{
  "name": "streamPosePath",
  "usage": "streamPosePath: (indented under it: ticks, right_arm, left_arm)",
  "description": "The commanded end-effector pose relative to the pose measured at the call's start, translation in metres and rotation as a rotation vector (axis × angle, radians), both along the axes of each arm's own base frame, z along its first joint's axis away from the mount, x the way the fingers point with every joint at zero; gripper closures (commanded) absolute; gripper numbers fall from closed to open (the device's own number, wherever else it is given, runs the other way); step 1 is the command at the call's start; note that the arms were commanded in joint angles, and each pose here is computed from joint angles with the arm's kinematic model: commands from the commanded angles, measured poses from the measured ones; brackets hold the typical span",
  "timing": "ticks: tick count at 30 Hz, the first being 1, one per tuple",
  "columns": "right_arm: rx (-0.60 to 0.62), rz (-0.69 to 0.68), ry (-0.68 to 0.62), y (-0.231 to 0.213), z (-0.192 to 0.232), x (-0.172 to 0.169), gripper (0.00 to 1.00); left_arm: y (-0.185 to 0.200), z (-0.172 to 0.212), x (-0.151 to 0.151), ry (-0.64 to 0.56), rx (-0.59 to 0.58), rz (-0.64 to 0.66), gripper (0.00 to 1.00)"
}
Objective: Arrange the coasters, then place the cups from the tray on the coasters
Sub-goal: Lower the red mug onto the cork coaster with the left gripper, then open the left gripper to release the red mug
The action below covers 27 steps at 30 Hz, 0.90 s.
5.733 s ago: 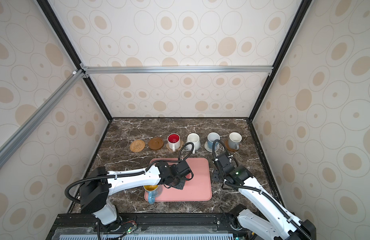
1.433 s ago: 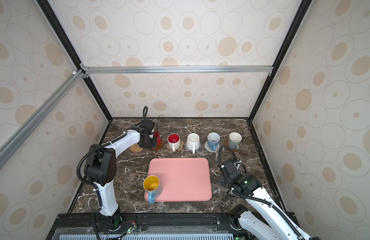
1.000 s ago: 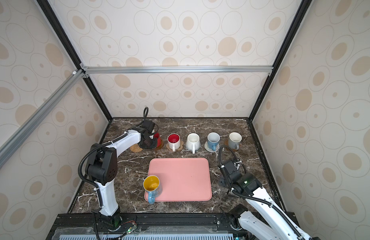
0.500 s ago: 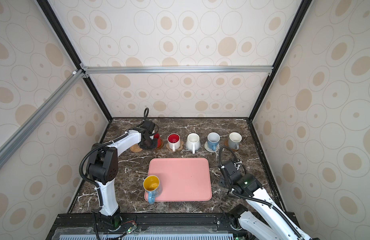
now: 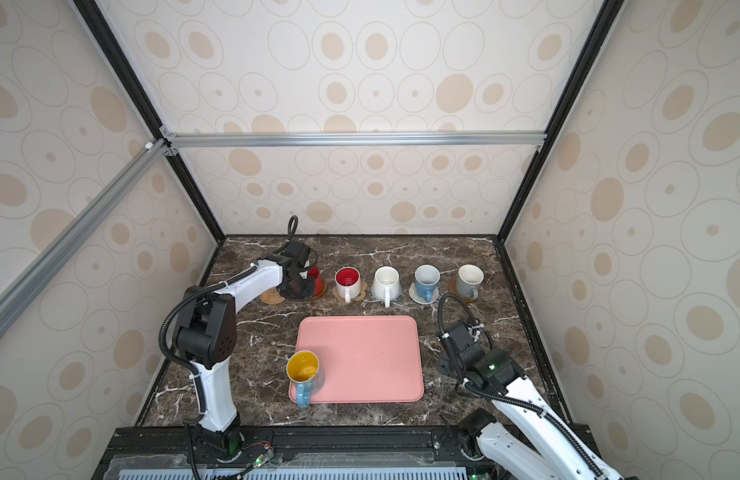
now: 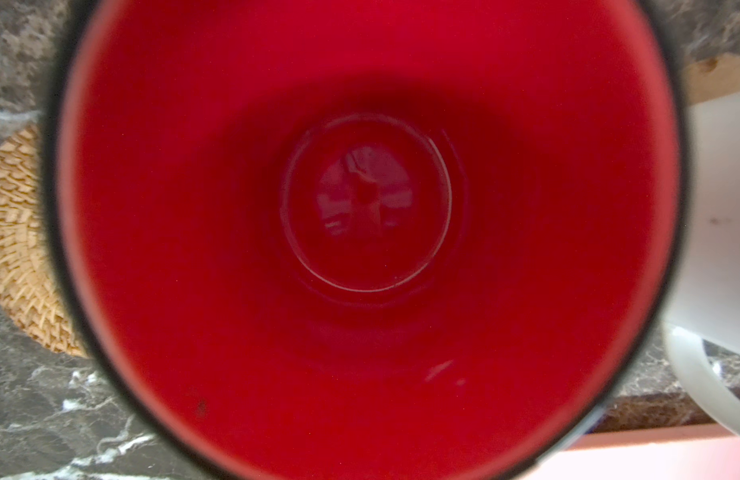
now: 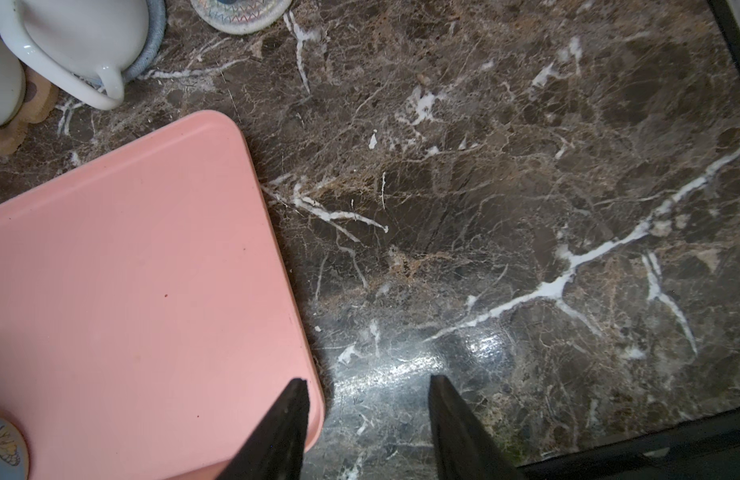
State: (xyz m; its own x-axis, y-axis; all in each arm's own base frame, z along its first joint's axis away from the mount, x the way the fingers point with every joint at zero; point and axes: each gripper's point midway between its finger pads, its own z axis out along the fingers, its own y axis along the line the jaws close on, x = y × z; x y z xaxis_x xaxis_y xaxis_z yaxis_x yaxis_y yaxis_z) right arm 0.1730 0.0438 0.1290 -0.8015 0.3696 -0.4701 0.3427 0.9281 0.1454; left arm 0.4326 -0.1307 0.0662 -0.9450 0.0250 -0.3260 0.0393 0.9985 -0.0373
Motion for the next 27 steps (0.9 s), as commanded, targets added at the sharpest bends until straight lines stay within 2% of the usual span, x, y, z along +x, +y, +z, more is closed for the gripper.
streamPosePath:
  ticks: [1,19,23,27]
  right_arm:
    - [-0.007,-0.031,0.009,-0.006,-0.004,-0.004,0.49]
    - [-0.006,-0.034,0.008,-0.006,-0.003,-0.005,0.49]
    - [-0.005,-0.035,0.004,-0.006,-0.002,-0.004,0.5]
    - [-0.008,-0.034,0.004,-0.007,-0.001,-0.005,0.5]
  left_arm:
    - [0.001,0.009,0.013,-0.044,0.003,-0.015,0.86]
    - [0.002,0.009,0.013,-0.045,0.005,-0.009,0.76]
    - [0.003,0.012,0.012,-0.048,0.005,-0.005,0.71]
    - [0.004,0.018,0.012,-0.061,0.006,0.004,0.6]
